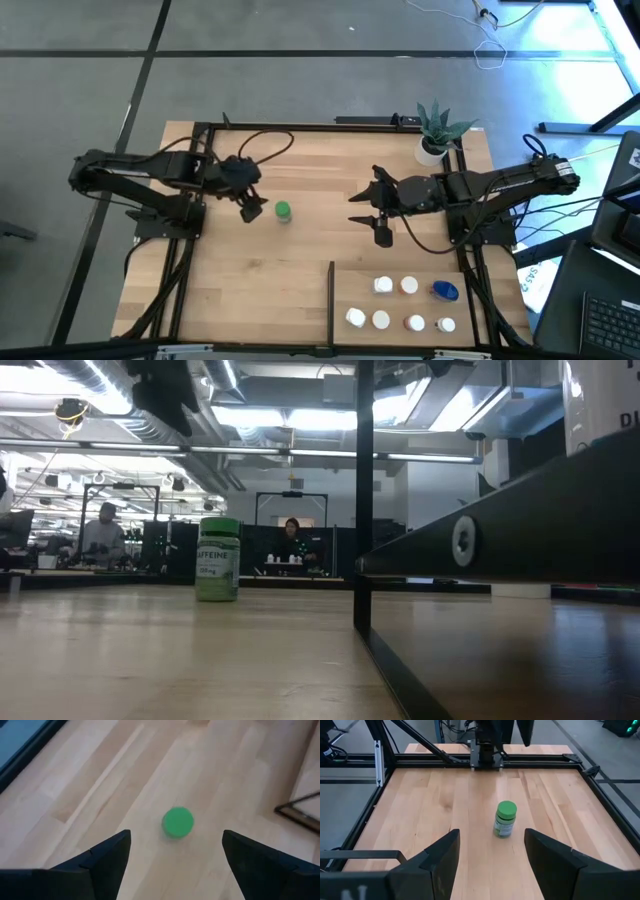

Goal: Pick and place medicine bottles onto shelf by color
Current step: Put the green pill bottle onto the shelf

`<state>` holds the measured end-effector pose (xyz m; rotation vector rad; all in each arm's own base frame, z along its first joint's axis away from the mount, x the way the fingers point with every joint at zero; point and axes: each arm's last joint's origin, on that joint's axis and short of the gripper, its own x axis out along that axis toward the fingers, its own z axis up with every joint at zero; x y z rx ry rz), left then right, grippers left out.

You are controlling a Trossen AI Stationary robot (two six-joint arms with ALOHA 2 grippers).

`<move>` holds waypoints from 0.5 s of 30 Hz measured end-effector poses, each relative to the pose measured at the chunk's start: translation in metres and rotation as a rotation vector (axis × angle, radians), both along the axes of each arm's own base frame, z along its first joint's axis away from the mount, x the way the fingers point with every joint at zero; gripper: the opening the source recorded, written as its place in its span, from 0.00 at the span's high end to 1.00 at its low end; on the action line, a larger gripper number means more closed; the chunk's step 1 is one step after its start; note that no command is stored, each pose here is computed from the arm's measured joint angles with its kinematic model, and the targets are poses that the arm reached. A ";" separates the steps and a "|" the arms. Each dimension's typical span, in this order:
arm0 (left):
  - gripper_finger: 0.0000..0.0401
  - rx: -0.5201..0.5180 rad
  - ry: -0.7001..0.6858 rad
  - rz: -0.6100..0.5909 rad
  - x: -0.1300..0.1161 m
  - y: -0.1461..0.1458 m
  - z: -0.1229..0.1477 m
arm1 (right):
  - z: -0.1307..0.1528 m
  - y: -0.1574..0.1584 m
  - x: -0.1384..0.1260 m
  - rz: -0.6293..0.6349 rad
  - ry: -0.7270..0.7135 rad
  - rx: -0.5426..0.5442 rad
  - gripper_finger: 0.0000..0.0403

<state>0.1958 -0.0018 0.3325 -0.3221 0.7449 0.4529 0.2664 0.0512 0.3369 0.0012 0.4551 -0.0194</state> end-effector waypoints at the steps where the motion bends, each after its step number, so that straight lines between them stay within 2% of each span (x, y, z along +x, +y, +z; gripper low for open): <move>1: 0.23 0.002 0.005 -0.006 -0.003 -0.001 0.000 | 0.000 0.000 0.000 0.000 0.000 0.000 0.44; 15: 0.23 0.012 -0.007 -0.050 -0.016 -0.015 0.005 | 0.000 -0.001 0.000 -0.005 -0.001 0.000 0.44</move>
